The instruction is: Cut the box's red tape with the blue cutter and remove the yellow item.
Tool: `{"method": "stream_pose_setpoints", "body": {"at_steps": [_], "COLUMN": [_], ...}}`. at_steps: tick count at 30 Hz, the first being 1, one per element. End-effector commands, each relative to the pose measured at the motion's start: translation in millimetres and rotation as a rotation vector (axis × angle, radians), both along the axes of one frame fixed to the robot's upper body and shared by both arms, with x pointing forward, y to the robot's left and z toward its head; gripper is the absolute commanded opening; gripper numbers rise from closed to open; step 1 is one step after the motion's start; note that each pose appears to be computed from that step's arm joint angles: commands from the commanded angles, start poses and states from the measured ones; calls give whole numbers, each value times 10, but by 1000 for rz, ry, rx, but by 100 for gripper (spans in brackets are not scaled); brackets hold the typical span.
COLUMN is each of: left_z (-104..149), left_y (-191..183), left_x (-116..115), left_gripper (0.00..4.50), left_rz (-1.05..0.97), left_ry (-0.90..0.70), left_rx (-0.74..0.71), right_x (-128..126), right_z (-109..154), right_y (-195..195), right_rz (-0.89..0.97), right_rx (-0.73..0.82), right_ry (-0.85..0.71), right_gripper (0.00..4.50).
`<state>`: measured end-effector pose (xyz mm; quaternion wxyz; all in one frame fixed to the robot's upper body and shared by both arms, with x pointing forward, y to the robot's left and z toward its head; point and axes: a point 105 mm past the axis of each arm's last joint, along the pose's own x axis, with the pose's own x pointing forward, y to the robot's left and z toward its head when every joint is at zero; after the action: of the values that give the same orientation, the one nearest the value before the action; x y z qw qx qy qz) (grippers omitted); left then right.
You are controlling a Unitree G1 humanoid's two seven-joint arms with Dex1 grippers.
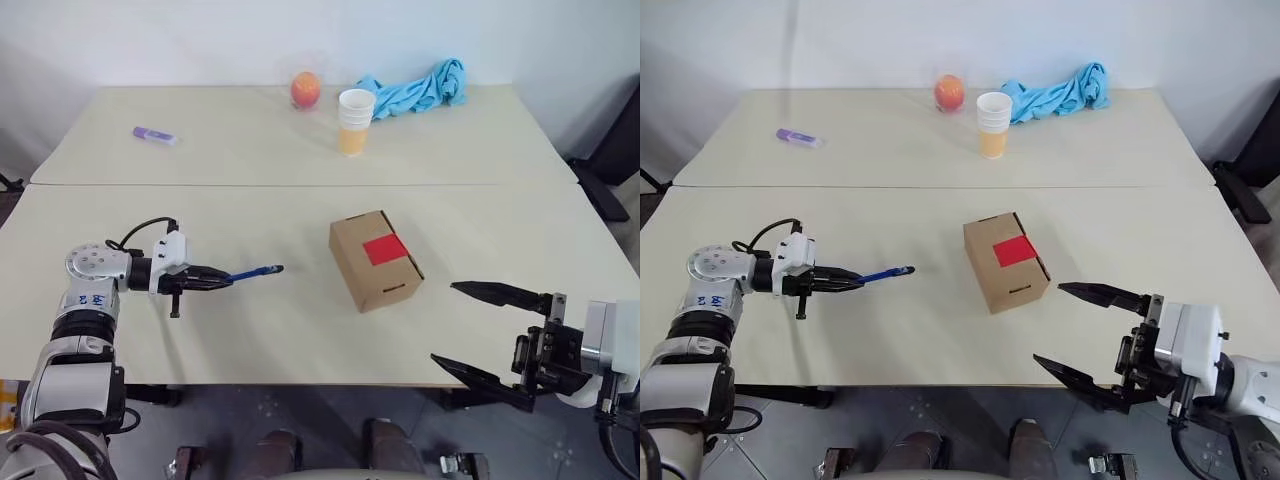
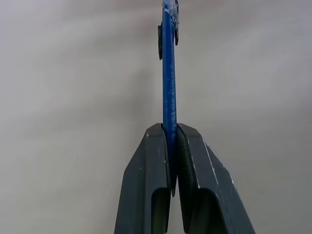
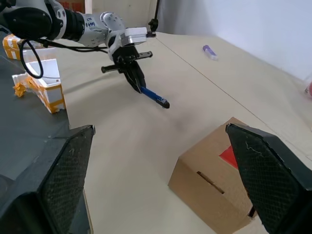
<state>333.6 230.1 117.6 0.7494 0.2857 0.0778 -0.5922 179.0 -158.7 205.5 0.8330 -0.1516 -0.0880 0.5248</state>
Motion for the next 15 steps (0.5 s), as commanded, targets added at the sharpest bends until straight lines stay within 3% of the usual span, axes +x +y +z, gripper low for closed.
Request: {"method": "stream_pose_setpoints", "body": {"at_steps": [1,5,11,15], "left_z": [-30,-82,23,23], "left_y": [-70,-80,-41,-3], "left_x": [-123,-215,-128,-115], "left_gripper": [129,252,437,445], "left_rz": [-64,-71,10,39], "left_ry": [-27,9,5,60], "left_rx": [30,16,-52,-83], "right_x": [12,25,36,43], "right_z": [21,22,18,20], "right_y": [-6,-3,-1,9], "right_rz": [8,10,9,8], "right_rx": [-9,-6,-4,3], "right_ry": [-20,-21,-18,-15], "right_gripper": [450,450,450,450]}}
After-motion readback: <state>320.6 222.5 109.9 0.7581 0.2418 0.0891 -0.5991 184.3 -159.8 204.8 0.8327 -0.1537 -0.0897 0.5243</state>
